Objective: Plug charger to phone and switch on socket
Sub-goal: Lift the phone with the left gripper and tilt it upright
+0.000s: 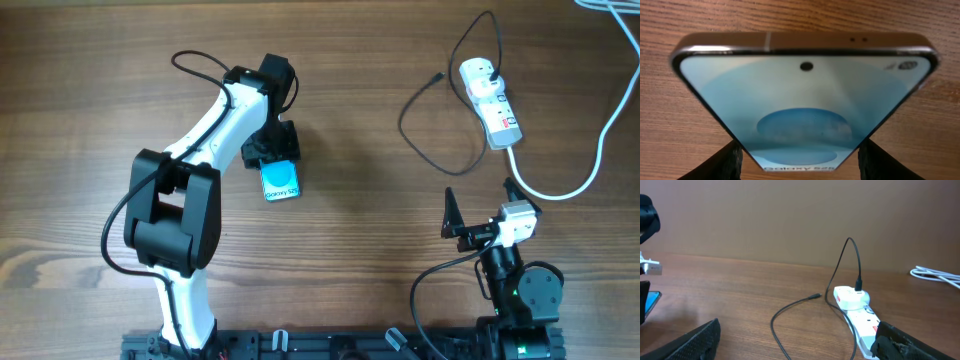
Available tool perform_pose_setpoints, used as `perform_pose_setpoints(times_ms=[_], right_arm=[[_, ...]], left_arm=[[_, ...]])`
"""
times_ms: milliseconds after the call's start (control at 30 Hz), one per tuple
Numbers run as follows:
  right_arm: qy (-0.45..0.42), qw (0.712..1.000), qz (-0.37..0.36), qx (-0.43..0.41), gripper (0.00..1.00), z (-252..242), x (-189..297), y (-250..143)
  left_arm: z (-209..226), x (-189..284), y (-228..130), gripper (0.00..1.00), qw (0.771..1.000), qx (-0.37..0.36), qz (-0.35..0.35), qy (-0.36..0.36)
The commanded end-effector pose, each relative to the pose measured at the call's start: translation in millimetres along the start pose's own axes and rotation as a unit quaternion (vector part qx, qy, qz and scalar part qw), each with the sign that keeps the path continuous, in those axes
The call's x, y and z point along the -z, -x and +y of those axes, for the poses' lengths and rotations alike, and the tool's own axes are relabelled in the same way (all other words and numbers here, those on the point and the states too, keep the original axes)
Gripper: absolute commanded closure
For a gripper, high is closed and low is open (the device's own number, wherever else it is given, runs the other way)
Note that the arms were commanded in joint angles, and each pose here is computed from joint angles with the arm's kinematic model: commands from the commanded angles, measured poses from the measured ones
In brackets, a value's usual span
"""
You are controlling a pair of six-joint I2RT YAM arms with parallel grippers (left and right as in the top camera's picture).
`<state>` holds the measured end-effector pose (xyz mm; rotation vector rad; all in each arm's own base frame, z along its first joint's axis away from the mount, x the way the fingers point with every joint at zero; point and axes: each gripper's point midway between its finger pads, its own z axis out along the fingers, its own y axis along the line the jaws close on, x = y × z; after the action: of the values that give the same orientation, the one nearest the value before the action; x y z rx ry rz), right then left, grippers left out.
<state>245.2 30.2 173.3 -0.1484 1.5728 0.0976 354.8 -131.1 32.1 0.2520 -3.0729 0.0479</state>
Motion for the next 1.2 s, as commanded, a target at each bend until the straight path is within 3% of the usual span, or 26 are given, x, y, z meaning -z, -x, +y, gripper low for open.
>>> perform_pose_setpoints(times_ms=[0,467,700,1167], right_arm=[[0.000,1.000,-0.006,0.009,0.00,0.5,0.3,2.5],[0.000,1.000,-0.006,0.009,0.00,0.5,0.3,2.5],[0.000,1.000,-0.006,0.009,0.00,0.5,0.3,2.5],[0.000,1.000,-0.006,0.009,0.00,0.5,0.3,2.5]], left_arm=[[-4.8,6.4,9.0,0.41,1.000,0.007,-0.016,-0.017],[3.1,-45.4,-0.2,0.32,0.999,0.007,-0.025,-0.022],[11.7,-59.8,-8.5,0.07,1.000,0.007,-0.022,-0.010],[0.1,-86.9,-35.7,0.12,0.997,-0.050,-0.043,0.035]])
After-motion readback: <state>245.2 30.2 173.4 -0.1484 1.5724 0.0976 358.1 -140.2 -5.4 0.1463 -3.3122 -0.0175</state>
